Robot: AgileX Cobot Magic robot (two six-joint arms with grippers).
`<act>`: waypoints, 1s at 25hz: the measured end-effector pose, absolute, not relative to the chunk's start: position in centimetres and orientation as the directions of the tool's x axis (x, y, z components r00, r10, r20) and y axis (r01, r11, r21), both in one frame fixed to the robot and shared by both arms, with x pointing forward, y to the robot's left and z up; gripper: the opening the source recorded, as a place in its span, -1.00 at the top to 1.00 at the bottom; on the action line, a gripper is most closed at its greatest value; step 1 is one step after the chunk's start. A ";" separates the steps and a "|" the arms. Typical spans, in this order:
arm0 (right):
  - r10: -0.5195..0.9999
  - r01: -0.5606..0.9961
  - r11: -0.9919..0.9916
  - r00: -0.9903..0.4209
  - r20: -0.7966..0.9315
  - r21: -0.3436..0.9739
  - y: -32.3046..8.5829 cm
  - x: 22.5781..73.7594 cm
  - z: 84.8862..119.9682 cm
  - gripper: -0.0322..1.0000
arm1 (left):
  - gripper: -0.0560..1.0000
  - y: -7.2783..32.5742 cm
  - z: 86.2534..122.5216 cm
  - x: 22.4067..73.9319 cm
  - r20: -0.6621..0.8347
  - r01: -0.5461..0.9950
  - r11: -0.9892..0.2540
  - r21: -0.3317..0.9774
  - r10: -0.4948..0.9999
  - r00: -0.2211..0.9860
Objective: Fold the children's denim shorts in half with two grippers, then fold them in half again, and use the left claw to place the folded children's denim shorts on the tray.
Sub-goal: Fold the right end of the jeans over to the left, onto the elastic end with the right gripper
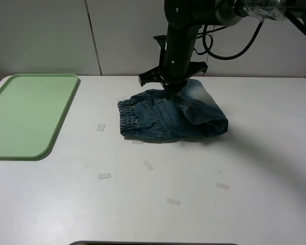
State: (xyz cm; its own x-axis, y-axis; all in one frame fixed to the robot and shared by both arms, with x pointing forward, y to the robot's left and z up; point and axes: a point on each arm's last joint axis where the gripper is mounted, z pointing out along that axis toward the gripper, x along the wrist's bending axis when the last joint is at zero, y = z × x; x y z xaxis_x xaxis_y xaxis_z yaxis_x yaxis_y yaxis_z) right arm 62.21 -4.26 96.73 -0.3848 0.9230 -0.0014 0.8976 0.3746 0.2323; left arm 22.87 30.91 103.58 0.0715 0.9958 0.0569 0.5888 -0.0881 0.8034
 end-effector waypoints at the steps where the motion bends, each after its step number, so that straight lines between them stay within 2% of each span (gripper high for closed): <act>1: 0.922 0.896 0.372 -0.387 0.015 0.242 -3.9 62.1 96.8 0.92 | -0.73 30.9 103.6 22.9 0.058 0.589 -0.090 0.803 0.996 0.073; 11: 0.906 0.891 0.336 -0.394 0.152 0.305 -0.8 60.9 97.0 0.92 | -0.73 31.1 103.6 22.9 0.083 0.586 -0.104 0.804 0.995 0.063; 21: 0.888 0.876 0.341 -0.419 0.188 0.342 0.4 60.4 97.2 0.92 | -0.72 31.1 103.6 22.9 0.087 0.584 -0.106 0.805 0.994 0.060; 23: 0.867 0.853 0.383 -0.464 0.183 0.354 0.5 60.4 97.3 0.86 | -0.72 31.1 103.6 22.9 0.087 0.584 -0.106 0.805 0.994 0.060; 25: 0.837 0.825 0.428 -0.516 0.185 0.369 0.7 60.4 97.3 0.65 | -0.72 31.1 103.6 22.9 0.087 0.584 -0.106 0.805 0.994 0.060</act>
State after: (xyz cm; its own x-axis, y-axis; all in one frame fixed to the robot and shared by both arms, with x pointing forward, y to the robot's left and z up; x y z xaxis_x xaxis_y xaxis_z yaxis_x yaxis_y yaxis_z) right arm 60.36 0.74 97.32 -0.5159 0.8365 0.1847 0.8254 0.4276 0.3686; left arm 22.91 31.14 103.64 0.0604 0.9943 0.0874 0.5835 -0.1062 0.8051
